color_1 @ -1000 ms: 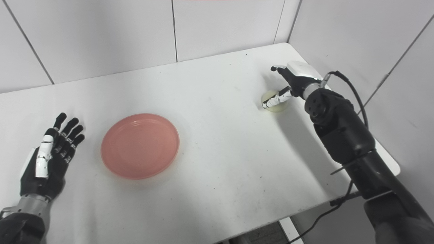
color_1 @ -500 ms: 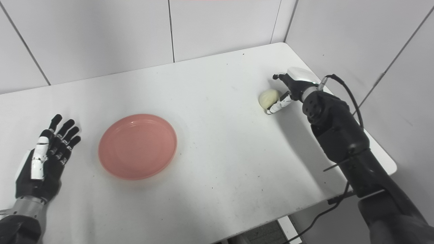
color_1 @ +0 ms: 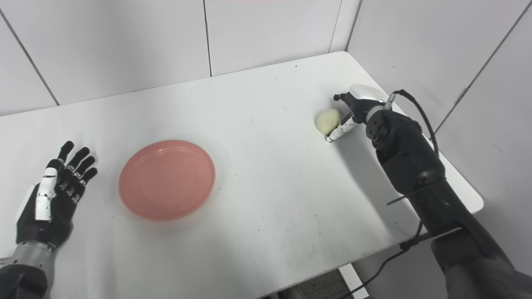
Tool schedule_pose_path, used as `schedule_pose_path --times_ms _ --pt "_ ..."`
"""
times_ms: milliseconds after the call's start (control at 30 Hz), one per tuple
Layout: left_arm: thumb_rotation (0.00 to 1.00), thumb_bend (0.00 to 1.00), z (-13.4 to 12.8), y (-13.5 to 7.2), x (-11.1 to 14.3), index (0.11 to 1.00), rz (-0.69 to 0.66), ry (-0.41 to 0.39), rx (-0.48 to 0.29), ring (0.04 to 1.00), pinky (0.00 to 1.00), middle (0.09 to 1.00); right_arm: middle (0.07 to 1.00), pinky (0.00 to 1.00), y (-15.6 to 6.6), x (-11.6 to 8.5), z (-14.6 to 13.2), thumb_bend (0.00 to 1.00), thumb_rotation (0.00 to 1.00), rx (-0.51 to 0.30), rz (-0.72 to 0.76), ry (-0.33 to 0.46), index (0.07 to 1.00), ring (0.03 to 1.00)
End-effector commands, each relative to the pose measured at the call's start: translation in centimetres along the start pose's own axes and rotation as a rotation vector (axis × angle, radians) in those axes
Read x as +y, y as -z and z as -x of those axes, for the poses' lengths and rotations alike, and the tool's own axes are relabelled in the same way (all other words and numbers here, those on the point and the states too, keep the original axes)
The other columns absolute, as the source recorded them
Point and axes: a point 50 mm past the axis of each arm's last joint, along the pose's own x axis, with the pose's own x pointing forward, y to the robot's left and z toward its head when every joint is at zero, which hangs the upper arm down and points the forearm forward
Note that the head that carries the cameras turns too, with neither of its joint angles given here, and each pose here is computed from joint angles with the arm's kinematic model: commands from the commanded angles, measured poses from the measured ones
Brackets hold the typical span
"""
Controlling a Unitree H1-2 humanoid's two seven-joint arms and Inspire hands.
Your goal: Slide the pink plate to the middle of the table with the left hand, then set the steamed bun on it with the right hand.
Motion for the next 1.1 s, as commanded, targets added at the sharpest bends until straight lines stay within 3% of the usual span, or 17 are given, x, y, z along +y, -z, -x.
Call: schedule_pose_path --times_ms 0,367,600,667,700,767,1067 --pt "1.00 0.38 0.4 0.1 0.4 0.978 0.006 0.000 0.021 0.951 0.95 0.951 0.906 0.75 -0.9 -1.7 -0.1 0.89 0.24 -0.025 -0.007 0.061 0.865 0.864" --pt "1.00 0.38 0.4 0.0 0.4 0.974 0.004 0.000 0.011 0.945 0.94 0.948 0.850 0.70 -2.0 -1.7 -0.2 0.86 0.23 -0.095 -0.006 0.067 0.851 0.788" --pt "1.00 0.37 0.4 0.1 0.6 0.972 0.005 -0.001 0.008 0.940 0.94 0.947 0.790 0.67 -1.7 -1.4 -1.0 0.82 0.18 -0.131 -0.017 0.082 0.790 0.734" --pt "1.00 0.38 0.4 0.2 0.7 0.977 0.007 0.000 0.008 0.945 0.94 0.951 0.678 0.59 -1.3 -1.2 -1.6 0.73 0.11 -0.140 -0.031 0.103 0.666 0.635" --pt "1.00 0.38 0.4 0.2 0.7 0.977 0.007 0.000 0.009 0.944 0.94 0.951 0.631 0.55 -1.1 -1.1 -1.8 0.63 0.12 -0.151 -0.038 0.115 0.581 0.594" --pt "1.00 0.38 0.4 0.2 0.7 0.978 0.009 0.001 0.008 0.944 0.94 0.950 0.561 0.49 -1.0 -1.0 -2.1 0.53 0.13 -0.172 -0.039 0.129 0.508 0.528" --pt "1.00 0.39 0.4 -0.1 0.5 0.968 0.005 0.000 0.012 0.939 0.94 0.943 0.541 0.46 -0.3 -1.0 -2.6 0.51 0.13 -0.151 -0.033 0.104 0.489 0.508"
